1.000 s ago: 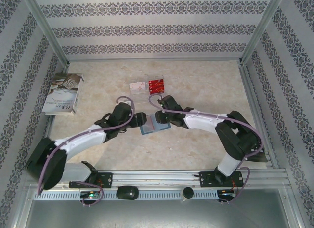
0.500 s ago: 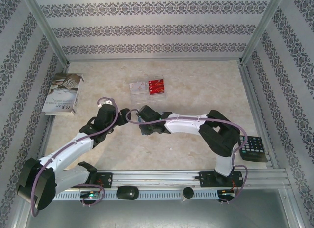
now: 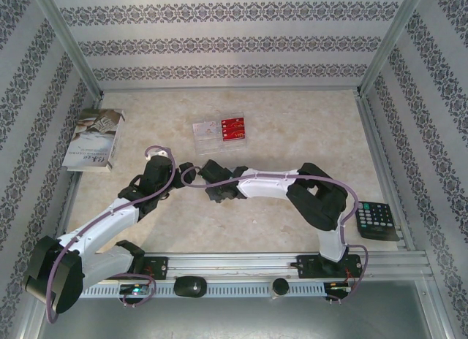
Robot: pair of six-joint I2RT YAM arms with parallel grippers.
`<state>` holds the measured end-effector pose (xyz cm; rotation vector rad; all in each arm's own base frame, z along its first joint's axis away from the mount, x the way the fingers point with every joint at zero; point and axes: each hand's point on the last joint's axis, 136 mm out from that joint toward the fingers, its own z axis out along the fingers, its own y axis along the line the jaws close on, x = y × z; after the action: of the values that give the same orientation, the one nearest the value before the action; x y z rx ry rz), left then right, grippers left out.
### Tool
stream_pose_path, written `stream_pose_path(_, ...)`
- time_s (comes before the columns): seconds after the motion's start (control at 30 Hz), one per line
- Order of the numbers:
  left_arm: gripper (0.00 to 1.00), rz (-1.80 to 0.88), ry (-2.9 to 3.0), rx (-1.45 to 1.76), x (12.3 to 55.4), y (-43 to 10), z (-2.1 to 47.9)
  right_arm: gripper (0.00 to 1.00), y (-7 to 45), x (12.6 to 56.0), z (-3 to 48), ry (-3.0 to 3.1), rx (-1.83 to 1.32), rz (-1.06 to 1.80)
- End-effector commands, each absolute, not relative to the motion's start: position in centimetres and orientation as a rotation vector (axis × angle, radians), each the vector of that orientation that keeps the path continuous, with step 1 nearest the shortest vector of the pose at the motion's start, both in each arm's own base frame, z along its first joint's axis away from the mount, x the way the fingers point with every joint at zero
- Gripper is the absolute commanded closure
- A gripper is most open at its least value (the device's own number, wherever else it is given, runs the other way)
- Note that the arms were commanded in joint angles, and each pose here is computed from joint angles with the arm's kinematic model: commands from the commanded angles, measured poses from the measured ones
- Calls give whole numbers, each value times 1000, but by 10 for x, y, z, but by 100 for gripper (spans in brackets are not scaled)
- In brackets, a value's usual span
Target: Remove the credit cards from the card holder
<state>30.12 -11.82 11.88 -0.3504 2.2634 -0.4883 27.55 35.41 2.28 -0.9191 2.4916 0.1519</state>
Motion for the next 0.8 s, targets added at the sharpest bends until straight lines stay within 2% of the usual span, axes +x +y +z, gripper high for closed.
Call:
stream_pose_path(0.0,20,-502,2286,-349,301,-119,113,87,340,265,4,2536,-959,76)
stream_pose_path(0.1,22,-528,2304,-324,302,-125,109,100,346,270,15,2515,-913,162)
stream_pose_path(0.3,28,-589,2350,-241,303,-144,100,100,355,283,69,2420,-658,620)
stream_pose_path(0.47,29,-603,2405,-166,301,-167,84,100,343,297,90,2405,-432,878)
stream_pose_path(0.6,31,-576,2464,-94,300,-190,68,100,340,299,88,2414,-315,1000)
stream_pose_path(0.77,33,-509,2524,-126,306,-193,42,100,334,298,84,2417,-256,1017)
